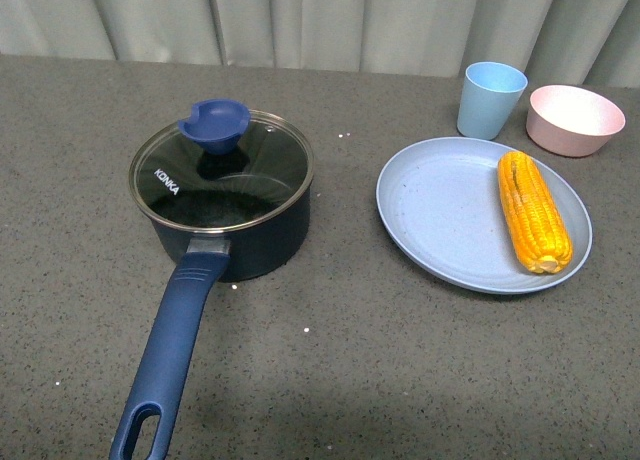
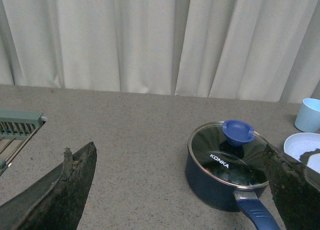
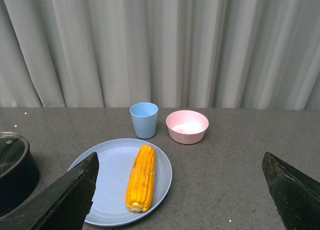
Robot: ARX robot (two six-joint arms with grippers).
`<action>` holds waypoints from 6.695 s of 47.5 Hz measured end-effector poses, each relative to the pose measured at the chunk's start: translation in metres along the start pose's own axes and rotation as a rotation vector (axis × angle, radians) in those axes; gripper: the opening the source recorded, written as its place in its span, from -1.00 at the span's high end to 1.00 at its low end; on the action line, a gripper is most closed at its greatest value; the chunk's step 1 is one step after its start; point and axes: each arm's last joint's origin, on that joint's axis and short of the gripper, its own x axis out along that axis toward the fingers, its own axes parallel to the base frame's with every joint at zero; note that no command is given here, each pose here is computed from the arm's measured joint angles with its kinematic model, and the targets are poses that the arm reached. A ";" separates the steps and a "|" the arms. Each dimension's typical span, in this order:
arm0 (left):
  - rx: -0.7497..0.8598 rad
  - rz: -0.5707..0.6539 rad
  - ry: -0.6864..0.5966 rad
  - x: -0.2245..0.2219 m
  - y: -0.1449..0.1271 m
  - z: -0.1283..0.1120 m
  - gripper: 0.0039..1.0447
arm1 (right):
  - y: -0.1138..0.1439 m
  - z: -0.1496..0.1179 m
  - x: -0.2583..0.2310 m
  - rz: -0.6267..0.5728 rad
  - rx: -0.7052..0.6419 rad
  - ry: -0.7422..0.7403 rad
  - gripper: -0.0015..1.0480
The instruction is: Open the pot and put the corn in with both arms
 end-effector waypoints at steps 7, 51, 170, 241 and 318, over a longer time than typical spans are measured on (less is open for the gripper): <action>0.000 0.000 0.000 0.000 0.000 0.000 -0.88 | 0.000 0.000 0.000 0.000 0.000 0.000 -0.82; 0.000 0.000 0.000 0.000 0.000 0.000 -0.88 | 0.000 0.000 0.000 0.000 0.000 0.000 -0.82; 0.051 -0.271 0.339 0.240 -0.111 -0.074 -0.88 | 0.000 0.000 0.000 0.001 0.000 0.000 -0.82; -0.087 0.179 0.435 0.279 0.039 -0.111 -0.08 | 0.000 0.000 0.000 0.000 0.000 0.000 -0.82; -0.005 0.000 0.042 0.131 0.001 -0.021 0.78 | 0.000 0.000 0.000 0.000 0.000 0.000 -0.82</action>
